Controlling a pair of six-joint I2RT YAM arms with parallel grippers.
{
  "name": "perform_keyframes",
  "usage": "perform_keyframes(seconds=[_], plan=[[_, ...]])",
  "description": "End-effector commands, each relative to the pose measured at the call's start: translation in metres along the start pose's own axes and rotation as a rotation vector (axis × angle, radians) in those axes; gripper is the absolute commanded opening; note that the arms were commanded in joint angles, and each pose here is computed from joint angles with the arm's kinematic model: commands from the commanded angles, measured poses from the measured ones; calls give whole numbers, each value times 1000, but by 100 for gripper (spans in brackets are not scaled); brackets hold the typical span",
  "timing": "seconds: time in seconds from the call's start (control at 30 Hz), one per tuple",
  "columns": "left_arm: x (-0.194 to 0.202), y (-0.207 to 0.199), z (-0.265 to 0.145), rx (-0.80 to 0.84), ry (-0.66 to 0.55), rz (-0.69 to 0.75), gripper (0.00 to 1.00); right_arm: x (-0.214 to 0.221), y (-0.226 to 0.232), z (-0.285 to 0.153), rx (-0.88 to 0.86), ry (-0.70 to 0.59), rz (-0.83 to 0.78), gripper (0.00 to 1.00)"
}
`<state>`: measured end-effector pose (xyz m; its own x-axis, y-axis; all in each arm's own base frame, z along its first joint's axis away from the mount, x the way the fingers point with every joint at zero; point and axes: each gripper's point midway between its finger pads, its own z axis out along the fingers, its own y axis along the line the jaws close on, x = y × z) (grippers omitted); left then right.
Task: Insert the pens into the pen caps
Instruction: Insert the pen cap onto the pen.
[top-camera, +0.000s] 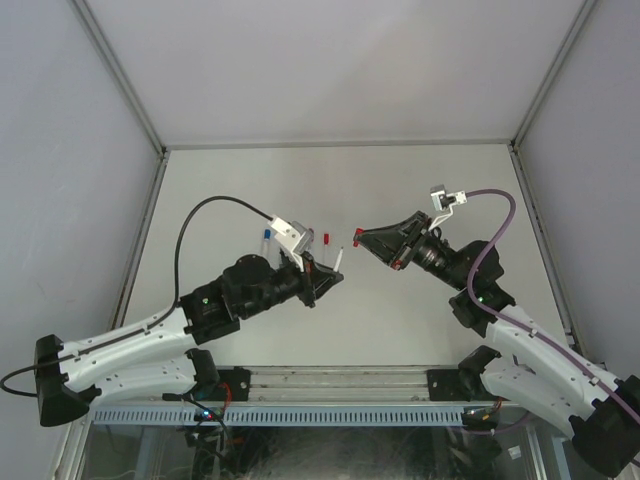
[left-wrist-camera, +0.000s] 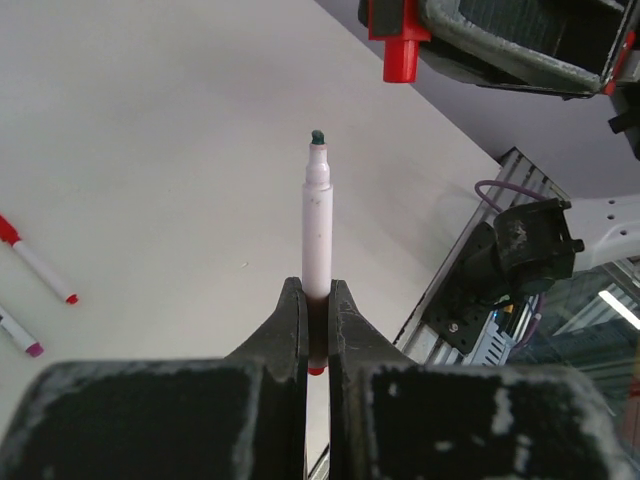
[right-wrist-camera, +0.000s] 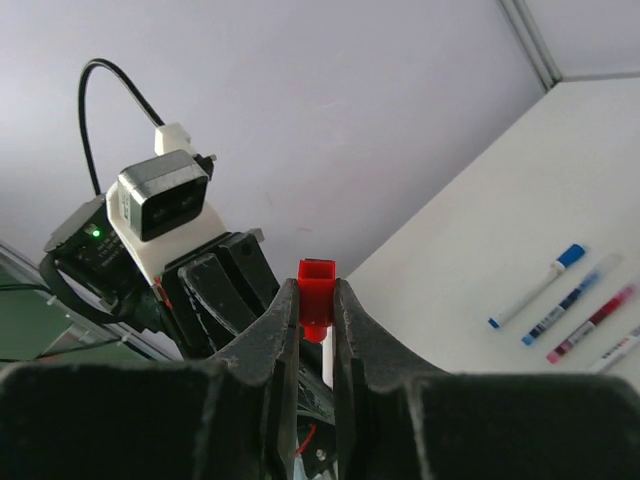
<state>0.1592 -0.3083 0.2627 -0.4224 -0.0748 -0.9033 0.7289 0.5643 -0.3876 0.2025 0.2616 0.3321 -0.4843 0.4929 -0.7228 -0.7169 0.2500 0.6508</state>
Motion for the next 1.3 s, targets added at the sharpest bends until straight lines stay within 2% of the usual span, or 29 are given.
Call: perform_keyframes(seconds=[0.0, 0.47, 1.27], plan=[[-15, -20, -4, 101, -62, 35, 0, -29, 45, 4, -151, -74, -11, 0], [-16, -31, -5, 141, -61, 53, 0, -27, 29, 9, -64, -86, 88, 0], [-18, -30, -3, 129, -68, 57, 0, -9, 33, 8, -77, -13, 86, 0]])
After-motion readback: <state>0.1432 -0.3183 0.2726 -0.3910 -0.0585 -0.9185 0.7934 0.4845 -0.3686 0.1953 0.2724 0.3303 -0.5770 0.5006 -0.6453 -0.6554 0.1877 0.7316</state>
